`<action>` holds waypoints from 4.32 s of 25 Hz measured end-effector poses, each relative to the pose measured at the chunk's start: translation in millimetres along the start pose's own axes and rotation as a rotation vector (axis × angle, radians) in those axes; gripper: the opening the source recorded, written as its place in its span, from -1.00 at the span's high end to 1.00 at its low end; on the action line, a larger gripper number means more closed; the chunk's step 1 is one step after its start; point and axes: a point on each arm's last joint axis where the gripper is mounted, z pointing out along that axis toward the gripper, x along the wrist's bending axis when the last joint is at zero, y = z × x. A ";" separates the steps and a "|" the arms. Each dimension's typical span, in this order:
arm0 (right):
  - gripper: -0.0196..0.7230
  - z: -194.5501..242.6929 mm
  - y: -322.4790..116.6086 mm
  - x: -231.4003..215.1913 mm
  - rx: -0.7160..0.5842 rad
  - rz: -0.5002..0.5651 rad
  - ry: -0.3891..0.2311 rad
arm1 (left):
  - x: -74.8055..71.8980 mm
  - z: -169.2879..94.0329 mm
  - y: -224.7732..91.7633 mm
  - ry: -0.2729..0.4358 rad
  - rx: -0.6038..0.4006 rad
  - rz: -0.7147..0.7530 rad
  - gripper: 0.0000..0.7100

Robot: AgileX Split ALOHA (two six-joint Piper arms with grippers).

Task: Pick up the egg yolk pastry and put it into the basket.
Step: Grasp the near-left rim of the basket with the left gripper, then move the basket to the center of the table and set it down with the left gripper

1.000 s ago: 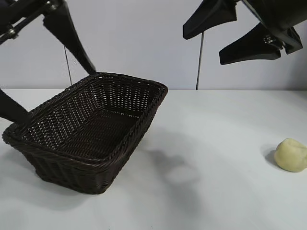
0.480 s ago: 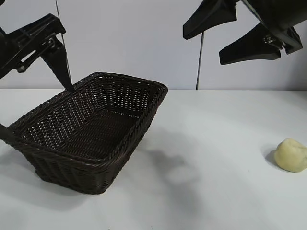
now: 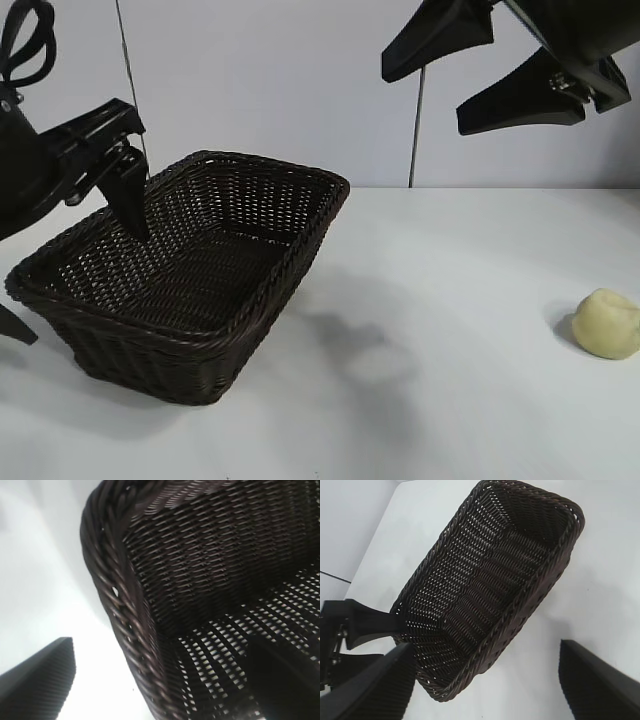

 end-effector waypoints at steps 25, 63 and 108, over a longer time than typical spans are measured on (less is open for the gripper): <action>-0.59 -0.1 -2.5 1.8 0.028 0.000 0.019 | -1.4 57.0 0.7 0.063 0.007 -0.087 0.72; -0.59 -0.1 -2.6 1.7 0.029 -0.002 0.019 | -52.5 17.1 84.9 -0.115 0.295 0.824 0.72; -0.59 -0.1 -2.6 1.8 0.028 0.000 0.020 | -52.0 73.6 83.8 -0.118 0.360 0.853 0.58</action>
